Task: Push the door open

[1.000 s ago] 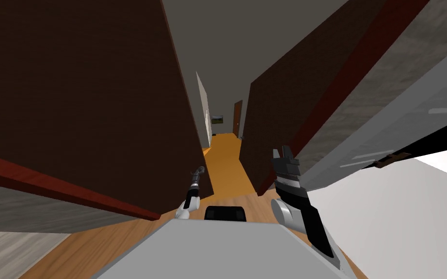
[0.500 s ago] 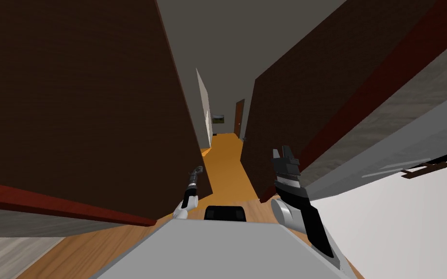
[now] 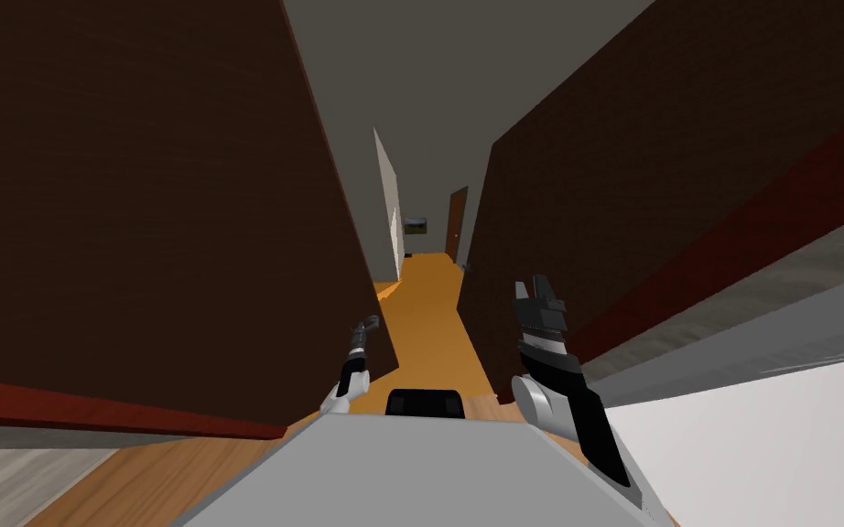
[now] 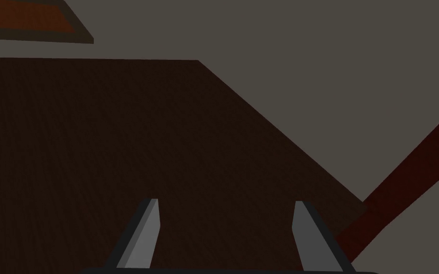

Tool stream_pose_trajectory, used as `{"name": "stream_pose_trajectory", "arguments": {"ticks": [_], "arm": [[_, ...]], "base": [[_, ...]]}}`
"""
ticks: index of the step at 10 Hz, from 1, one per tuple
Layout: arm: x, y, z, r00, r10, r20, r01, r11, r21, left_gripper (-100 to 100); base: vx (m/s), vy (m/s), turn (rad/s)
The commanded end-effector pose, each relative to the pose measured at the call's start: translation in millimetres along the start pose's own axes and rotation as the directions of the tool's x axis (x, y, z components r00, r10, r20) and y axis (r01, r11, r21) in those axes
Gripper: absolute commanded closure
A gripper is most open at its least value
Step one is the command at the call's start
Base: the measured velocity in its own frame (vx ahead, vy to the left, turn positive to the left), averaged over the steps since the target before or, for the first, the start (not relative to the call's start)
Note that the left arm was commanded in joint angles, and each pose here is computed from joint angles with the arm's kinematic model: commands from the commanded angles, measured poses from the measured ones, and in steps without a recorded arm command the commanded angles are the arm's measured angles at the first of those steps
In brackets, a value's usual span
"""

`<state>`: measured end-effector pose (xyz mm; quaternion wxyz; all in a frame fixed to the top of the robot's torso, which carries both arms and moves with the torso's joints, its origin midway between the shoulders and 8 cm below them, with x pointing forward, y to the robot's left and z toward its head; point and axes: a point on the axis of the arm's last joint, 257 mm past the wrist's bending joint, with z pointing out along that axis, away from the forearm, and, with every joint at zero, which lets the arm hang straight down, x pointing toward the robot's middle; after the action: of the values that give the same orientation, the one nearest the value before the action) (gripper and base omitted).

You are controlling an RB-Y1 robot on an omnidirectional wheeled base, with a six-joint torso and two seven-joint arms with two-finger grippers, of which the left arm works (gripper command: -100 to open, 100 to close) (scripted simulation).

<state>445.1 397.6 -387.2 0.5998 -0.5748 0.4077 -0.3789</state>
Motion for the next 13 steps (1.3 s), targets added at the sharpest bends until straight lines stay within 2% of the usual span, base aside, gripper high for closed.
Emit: {"name": "stream_pose_trajectory", "arguments": {"ticks": [1,6,11,13], "arm": [[-19.6,-6.7,6.3,0.9992,0.004,0.04,-0.005,0.9998,0.021,100],[-41.2,-1.1,2.0,0.9935,-0.021,0.112,0.02,0.9998,0.008,100],[-49.4,6.1,-4.6,0.9859,-0.049,0.16,0.051,0.9987,-0.006,100],[-66.1,9.0,-7.8,0.9838,-0.037,0.176,0.039,0.9992,-0.01,100]], "base": [[0.21,-0.005,0.066],[0.192,-0.039,0.067],[0.183,-0.032,0.062],[0.092,0.005,0.051]]}}
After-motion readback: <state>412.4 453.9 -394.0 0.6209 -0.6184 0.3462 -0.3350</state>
